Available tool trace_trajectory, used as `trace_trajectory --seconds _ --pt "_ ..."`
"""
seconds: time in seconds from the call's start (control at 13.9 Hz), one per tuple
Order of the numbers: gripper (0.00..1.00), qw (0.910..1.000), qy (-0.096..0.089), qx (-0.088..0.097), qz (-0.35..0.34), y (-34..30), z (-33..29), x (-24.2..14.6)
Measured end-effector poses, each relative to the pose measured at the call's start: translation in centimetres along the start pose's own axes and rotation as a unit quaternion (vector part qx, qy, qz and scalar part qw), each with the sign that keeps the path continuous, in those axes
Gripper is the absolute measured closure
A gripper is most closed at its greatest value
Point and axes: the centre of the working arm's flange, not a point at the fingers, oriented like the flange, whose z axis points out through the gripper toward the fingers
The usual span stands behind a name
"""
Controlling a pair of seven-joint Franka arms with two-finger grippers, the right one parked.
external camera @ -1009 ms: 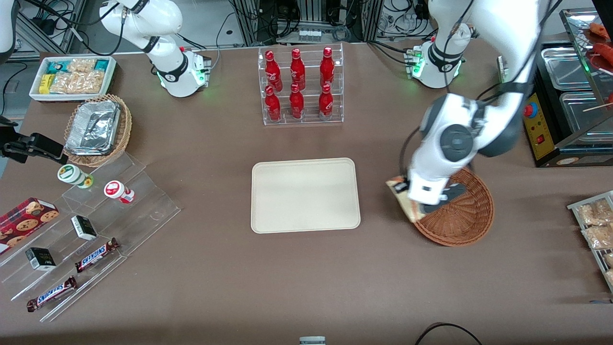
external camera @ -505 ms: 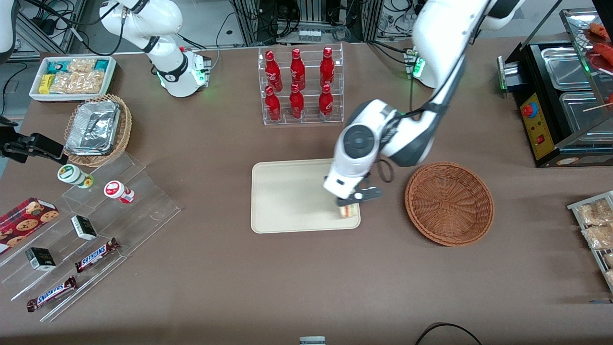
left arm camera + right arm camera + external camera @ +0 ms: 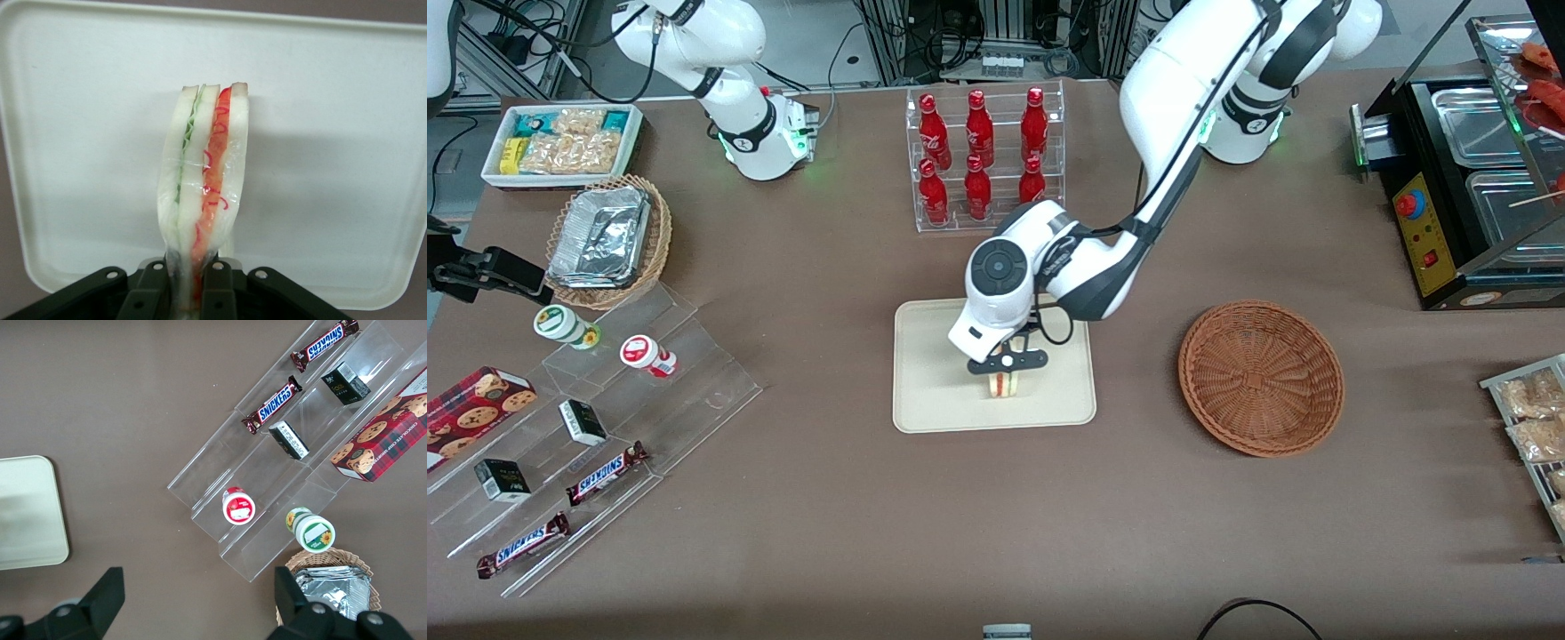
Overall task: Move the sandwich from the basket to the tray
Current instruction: 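Lower the sandwich onto the tray and open the left gripper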
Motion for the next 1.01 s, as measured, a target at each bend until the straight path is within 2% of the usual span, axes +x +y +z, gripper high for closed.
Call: trace_trajectory --seconds 0.36,0.5,0.94,1.01 --pt "0.85 0.9992 -0.002 -0.003 -0.039 1.1 1.5 0.4" --pt "0.70 0.9991 -0.002 -0.004 -0.043 1.2 1.8 0.6" --pt "0.07 0.9988 0.008 -0.016 -0.045 1.7 -0.1 1.0" --pt "0.01 0.9989 0.008 -0.015 -0.045 1.7 -1.0 1.0"
